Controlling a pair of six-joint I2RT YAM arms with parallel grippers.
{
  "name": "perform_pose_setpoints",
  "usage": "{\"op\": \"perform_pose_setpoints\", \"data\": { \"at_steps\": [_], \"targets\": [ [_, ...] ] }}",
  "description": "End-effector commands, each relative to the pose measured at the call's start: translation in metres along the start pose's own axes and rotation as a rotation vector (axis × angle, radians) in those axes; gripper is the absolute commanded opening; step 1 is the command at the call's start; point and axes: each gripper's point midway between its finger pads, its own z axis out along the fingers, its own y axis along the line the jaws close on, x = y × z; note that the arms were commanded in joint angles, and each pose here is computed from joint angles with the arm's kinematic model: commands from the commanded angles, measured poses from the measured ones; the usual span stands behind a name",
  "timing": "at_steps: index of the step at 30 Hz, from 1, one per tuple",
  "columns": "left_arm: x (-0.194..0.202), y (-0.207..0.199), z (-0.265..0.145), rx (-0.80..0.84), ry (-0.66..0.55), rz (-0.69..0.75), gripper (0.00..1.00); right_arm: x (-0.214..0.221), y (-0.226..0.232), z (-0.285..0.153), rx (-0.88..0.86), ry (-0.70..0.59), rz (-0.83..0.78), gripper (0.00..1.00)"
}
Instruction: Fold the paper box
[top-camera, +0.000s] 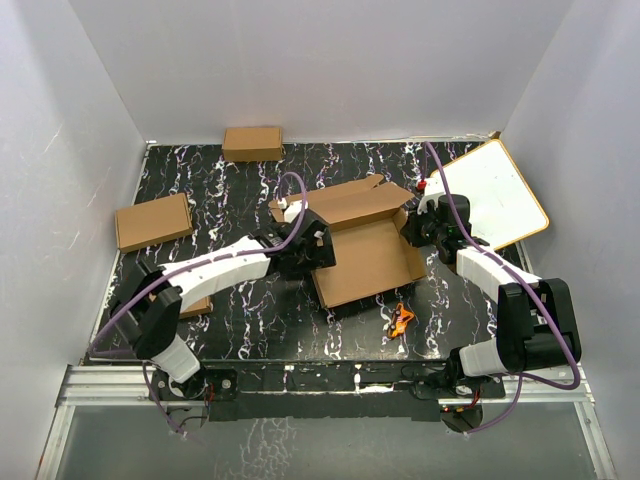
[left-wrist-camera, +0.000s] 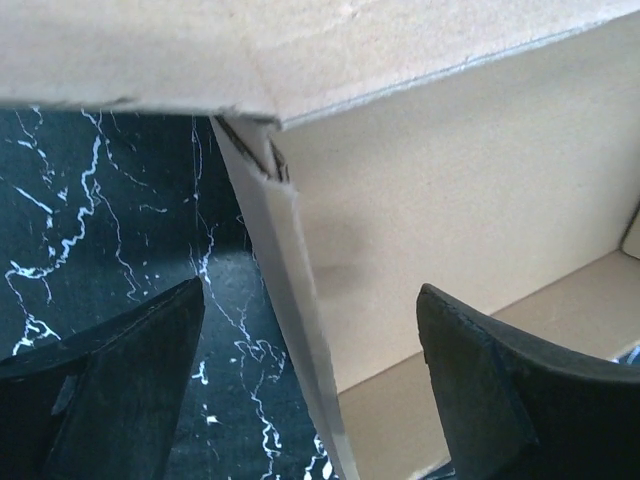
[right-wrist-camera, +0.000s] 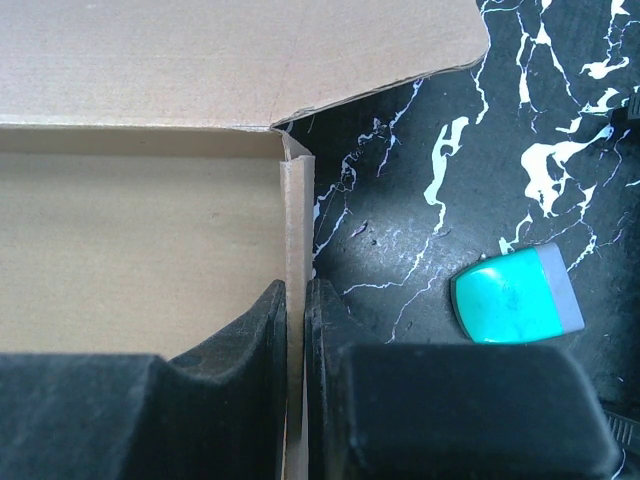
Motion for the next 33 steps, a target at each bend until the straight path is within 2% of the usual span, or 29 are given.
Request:
{"op": "perform_pose_setpoints", "data": {
  "at_steps": [1, 3, 15, 22, 26, 29, 33],
  "targets": [
    [-0.006, -0.007, -0.025, 0.091, -0.034, -0.017, 0.93, -0.036, 0.006, -0.001, -0.028, -0.123, -0.022, 0.08],
    [-0.008, -0.007, -0.031, 0.111, -0.047, -0.012, 0.97, -0.035, 0.006, -0.001, -0.029, -0.122, -0.021, 0.08],
    [-0.031, -0.002, -0.099, 0.405, -0.279, 0.042, 0.97, -0.031, 0.011, 0.001, -0.067, -0.109, -0.031, 0.09],
    [-0.028, 0.033, -0.114, 0.487, -0.357, -0.075, 0.97, -0.023, 0.015, 0.011, -0.086, -0.074, 0.023, 0.10],
    [-0.024, 0.045, -0.111, 0.473, -0.346, -0.123, 0.97, -0.014, 0.013, 0.021, -0.072, -0.043, 0.051, 0.12],
    [-0.021, 0.047, -0.108, 0.459, -0.333, -0.131, 0.97, -0.010, 0.017, 0.026, -0.085, -0.026, 0.050, 0.19],
    [-0.022, 0.049, -0.108, 0.444, -0.331, -0.131, 0.96, -0.014, 0.019, 0.024, -0.097, -0.029, 0.022, 0.43]
  ]
}}
